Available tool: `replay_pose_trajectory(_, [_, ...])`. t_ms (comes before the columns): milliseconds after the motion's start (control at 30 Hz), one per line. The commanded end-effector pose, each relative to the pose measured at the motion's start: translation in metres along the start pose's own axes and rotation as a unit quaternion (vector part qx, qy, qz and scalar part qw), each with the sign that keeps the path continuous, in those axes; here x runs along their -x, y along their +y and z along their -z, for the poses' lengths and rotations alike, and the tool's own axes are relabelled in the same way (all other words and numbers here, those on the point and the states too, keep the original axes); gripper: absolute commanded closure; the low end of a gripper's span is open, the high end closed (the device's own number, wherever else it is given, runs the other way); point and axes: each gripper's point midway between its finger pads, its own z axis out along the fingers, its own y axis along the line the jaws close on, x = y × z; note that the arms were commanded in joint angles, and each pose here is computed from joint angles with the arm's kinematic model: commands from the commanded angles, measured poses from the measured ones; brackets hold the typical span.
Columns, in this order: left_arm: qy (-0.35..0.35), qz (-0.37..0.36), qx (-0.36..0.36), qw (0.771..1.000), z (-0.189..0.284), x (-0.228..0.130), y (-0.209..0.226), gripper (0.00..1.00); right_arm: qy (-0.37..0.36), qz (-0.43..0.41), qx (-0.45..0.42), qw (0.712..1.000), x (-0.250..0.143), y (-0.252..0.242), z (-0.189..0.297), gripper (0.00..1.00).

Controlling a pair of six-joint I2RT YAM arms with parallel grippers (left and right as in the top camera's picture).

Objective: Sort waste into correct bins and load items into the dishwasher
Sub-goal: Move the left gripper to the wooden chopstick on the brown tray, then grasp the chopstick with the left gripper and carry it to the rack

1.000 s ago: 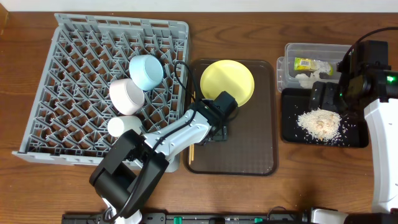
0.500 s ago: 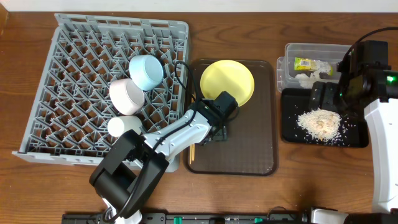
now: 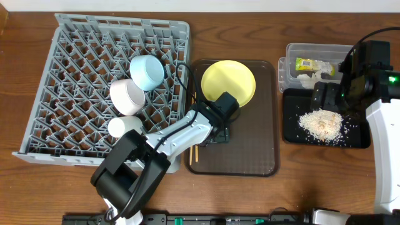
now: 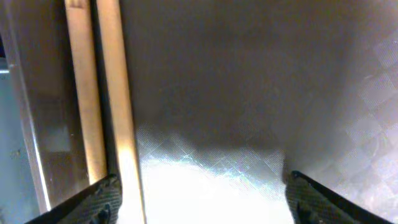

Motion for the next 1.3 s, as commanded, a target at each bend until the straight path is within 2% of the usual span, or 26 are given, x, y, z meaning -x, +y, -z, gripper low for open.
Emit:
replay_pose_trajectory(0, [0.008,0.001,0.008,1.0,-0.007,-0.006,0.002,0.25,-0.004,-0.015,0.001,1.0,0.001,-0.004,0.003,0.01])
replay_pose_trajectory(167, [0.012,0.005,0.013,1.0,-0.016,-0.01,0.005,0.3,-0.004,-0.015,0.001,1.0,0.001,-0.004,0.003,0.01])
replay_pose_trajectory(300, [0.018,0.011,0.018,1.0,-0.021,-0.012,0.007,0.44,-0.004,-0.015,0.001,1.0,0.001,-0.004,0.003,0.01])
replay_pose_trajectory(467, [0.018,0.011,0.019,1.0,-0.021,-0.012,0.007,0.7,-0.004,-0.015,0.0,1.0,0.001,-0.004,0.003,0.01])
replay_pose_trajectory(700, [0.019,0.011,0.019,1.0,-0.02,-0.013,0.007,0.81,-0.004,-0.015,0.001,1.0,0.001,-0.004,0.003,0.01])
replay_pose_trajectory(800, [0.017,0.011,0.017,1.0,-0.019,-0.012,0.007,0.92,-0.004,-0.01,0.001,1.0,0.001,-0.004,0.003,0.01])
replay_pose_trajectory(1033, [0.007,0.012,0.008,1.0,-0.01,-0.008,0.004,0.94,-0.003,-0.008,0.001,1.0,0.001,-0.004,0.003,0.01])
replay_pose_trajectory(1267, [-0.035,0.011,-0.009,0.999,0.019,0.008,0.004,0.94,-0.001,-0.006,0.0,1.0,0.0,-0.004,0.002,0.01])
